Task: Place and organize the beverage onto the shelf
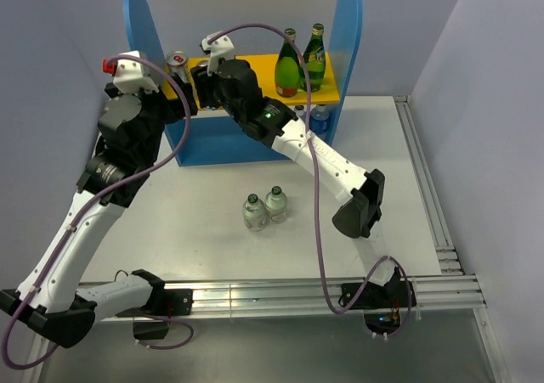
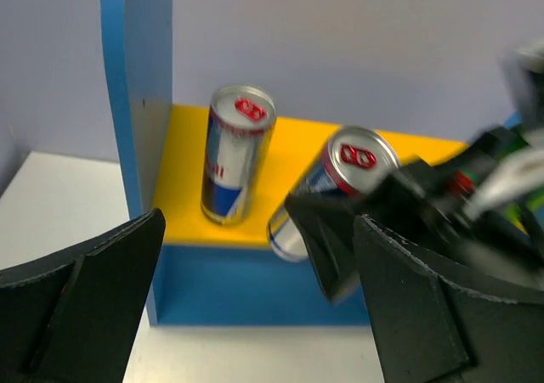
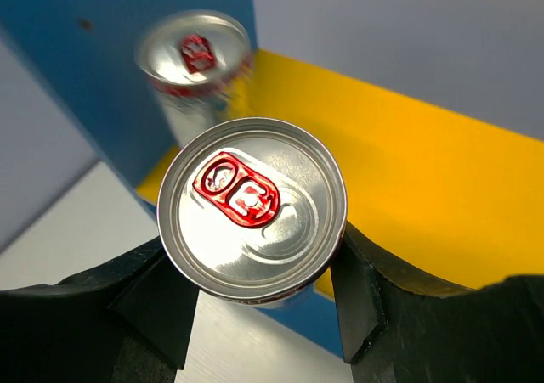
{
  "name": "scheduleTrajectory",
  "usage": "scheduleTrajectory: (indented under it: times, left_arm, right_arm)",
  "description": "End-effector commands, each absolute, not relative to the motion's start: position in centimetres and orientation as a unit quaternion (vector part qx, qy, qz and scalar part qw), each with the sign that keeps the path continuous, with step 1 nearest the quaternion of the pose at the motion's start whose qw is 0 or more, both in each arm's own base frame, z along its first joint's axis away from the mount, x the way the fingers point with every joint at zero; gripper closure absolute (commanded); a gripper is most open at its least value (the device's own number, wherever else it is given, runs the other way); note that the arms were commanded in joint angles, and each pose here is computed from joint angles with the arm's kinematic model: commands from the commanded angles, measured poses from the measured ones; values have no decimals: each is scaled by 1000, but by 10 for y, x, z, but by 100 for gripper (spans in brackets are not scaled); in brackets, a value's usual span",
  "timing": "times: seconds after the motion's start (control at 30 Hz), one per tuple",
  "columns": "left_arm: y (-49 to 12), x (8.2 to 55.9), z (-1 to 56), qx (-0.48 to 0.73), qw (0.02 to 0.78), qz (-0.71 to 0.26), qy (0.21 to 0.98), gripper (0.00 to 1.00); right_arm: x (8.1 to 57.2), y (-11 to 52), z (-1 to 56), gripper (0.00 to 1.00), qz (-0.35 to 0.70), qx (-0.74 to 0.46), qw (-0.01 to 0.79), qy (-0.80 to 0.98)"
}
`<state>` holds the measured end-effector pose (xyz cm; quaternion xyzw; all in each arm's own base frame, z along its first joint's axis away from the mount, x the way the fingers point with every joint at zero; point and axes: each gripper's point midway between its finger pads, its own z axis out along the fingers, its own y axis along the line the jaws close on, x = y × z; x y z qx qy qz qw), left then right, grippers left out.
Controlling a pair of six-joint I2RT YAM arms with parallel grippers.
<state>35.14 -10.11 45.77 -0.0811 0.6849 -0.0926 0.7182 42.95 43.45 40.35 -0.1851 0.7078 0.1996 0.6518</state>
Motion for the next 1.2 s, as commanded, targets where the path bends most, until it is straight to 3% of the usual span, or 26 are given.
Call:
scheduleTrajectory:
  times: [0.0,0.53,0.9,0.97,1.0,1.1,1.17]
  left_arm:
    - [-100,335,445,-96,704,-94,697,1]
    - [-111,318,435,-84,698,-115,702,1]
    - [-113,321,430,-82,694,-114,706,1]
    - [-113,321,429,-82,693,-113,707,1]
    - [-113,321,429,-82,694,-114,707,1]
    - [-112,321,428,-83,693,-111,707,1]
    - [-112,321,428,-83,693,-110,707,1]
  right_arm:
    - [433,403,482,100,229,-139,707,655]
    - [481,405,456,100,221,-124,711,656]
    - [481,419,437,100,243,-126,692,668]
    - [481,421,434,89,241,-127,690,670]
    - [481,421,433,66,241,-127,690,671]
    - [481,424,427,24,239,-128,686,675]
    - [480,426,424,15,240,-128,684,677]
